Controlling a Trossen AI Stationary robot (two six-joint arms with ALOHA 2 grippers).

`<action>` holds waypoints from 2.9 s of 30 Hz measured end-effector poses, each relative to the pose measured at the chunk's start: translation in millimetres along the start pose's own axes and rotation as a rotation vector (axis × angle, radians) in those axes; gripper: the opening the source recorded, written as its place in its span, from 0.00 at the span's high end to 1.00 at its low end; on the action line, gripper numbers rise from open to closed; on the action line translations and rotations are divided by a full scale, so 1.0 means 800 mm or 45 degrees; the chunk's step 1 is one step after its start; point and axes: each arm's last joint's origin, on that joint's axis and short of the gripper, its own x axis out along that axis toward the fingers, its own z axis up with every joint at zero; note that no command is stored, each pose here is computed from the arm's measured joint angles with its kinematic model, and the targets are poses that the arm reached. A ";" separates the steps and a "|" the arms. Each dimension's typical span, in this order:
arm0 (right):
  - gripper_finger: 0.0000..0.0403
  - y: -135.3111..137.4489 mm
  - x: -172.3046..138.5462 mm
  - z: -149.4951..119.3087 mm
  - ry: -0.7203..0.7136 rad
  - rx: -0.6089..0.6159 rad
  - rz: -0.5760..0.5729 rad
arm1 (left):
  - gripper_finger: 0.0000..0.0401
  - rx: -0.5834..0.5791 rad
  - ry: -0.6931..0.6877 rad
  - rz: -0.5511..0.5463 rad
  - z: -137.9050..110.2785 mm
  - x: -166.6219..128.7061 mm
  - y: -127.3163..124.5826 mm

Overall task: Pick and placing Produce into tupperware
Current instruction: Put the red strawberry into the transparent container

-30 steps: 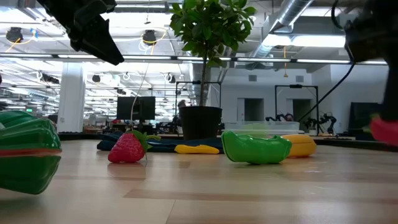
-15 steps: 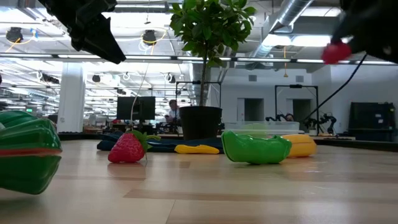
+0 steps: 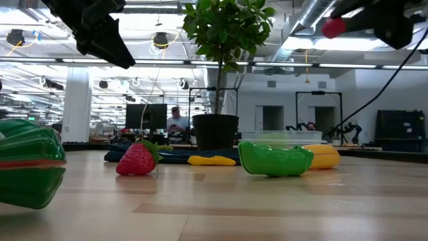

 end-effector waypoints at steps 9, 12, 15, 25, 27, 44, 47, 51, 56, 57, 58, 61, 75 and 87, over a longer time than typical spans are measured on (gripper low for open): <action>0.70 -0.015 0.016 0.019 -0.049 -0.178 -0.132 | 0.55 -0.013 0.000 0.000 0.000 0.000 0.000; 0.70 -0.024 0.027 0.024 -0.048 -0.231 -0.225 | 0.55 -0.015 -0.002 -0.001 0.000 0.000 0.000; 0.70 -0.035 0.035 0.030 -0.040 -0.273 -0.320 | 0.55 -0.020 -0.008 -0.003 0.001 0.000 0.000; 0.70 -0.071 0.053 0.052 -0.036 -0.282 -0.589 | 0.55 -0.047 -0.065 0.009 0.006 0.000 -0.002; 0.70 -0.075 0.058 0.055 -0.037 -0.286 -0.622 | 0.55 -0.050 -0.077 0.023 0.006 0.000 -0.002; 0.70 -0.077 0.144 0.023 0.081 -0.366 -0.797 | 0.55 -0.070 -0.102 0.026 0.009 0.000 -0.002; 0.70 -0.079 0.161 0.017 0.140 -0.333 -0.775 | 0.55 -0.077 -0.118 0.041 0.010 0.000 -0.002; 0.70 -0.084 0.179 0.014 0.183 -0.284 -0.757 | 0.55 -0.083 -0.128 0.040 0.011 0.000 -0.003; 0.70 -0.094 0.187 0.021 0.202 -0.221 -0.760 | 0.55 -0.083 -0.129 0.039 0.011 0.000 -0.003; 0.70 -0.098 0.189 0.023 0.222 -0.200 -0.760 | 0.55 -0.083 -0.130 0.039 0.011 0.000 -0.003; 0.70 -0.103 0.190 0.026 0.249 -0.182 -0.762 | 0.55 -0.083 -0.131 0.039 0.011 0.000 -0.003; 0.70 -0.115 0.194 0.033 0.300 -0.149 -0.762 | 0.55 -0.090 -0.138 0.036 0.012 -0.001 -0.003; 0.70 -0.136 0.200 0.047 0.377 -0.051 -0.734 | 0.55 -0.103 -0.147 0.050 0.012 -0.001 -0.003; 0.64 -0.136 0.200 0.047 0.383 -0.081 -0.726 | 0.55 -0.107 -0.163 0.078 0.012 -0.001 -0.002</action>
